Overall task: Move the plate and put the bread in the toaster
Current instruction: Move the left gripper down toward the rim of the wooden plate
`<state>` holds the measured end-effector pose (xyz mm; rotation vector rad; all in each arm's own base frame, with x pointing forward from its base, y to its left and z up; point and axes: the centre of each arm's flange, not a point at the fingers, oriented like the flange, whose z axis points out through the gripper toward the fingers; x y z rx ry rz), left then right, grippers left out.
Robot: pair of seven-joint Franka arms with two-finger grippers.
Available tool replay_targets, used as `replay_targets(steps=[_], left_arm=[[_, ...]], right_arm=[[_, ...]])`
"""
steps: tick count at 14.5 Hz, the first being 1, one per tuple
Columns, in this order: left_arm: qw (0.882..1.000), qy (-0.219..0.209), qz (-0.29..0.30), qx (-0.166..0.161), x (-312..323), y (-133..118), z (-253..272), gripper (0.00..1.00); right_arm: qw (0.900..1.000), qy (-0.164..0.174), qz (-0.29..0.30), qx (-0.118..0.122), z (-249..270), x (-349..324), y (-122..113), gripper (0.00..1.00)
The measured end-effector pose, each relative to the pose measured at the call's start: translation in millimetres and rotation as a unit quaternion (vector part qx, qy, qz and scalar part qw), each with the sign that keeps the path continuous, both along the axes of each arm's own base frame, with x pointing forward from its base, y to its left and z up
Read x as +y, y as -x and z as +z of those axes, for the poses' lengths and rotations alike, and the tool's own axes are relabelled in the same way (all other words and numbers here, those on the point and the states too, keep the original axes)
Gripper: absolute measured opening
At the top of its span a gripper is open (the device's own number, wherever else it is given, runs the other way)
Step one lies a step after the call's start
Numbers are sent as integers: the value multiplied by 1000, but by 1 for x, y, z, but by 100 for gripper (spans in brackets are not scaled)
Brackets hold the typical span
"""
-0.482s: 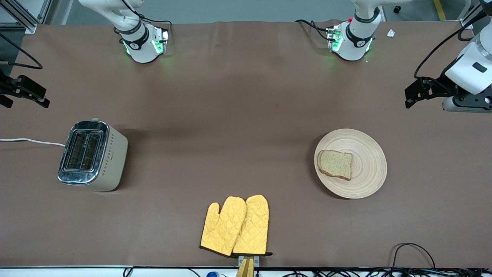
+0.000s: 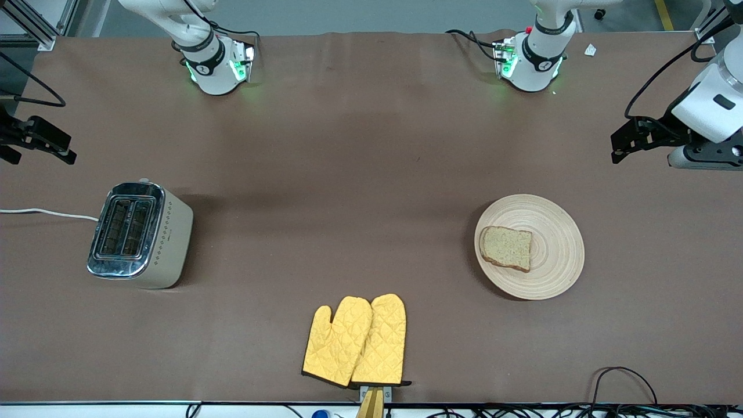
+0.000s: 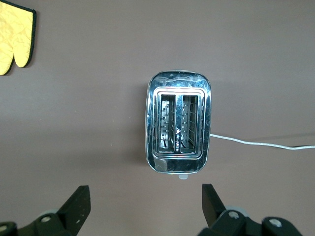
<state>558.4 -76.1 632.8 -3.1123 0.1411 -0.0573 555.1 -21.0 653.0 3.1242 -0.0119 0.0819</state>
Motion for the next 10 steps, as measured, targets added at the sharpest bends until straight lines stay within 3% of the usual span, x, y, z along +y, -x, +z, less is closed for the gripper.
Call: replay_targets(steps=[2, 5, 10], left_arm=[[1000, 3, 7, 10, 8, -6, -10, 100], [997, 49, 33, 43, 45, -24, -43, 100], [976, 159, 69, 131, 159, -67, -187, 100]], right_arm=[[1000, 0, 0, 0, 0, 0, 0, 100], [1000, 0, -1, 0, 0, -1, 0, 100], [1000, 0, -2, 0, 0, -2, 0, 100]])
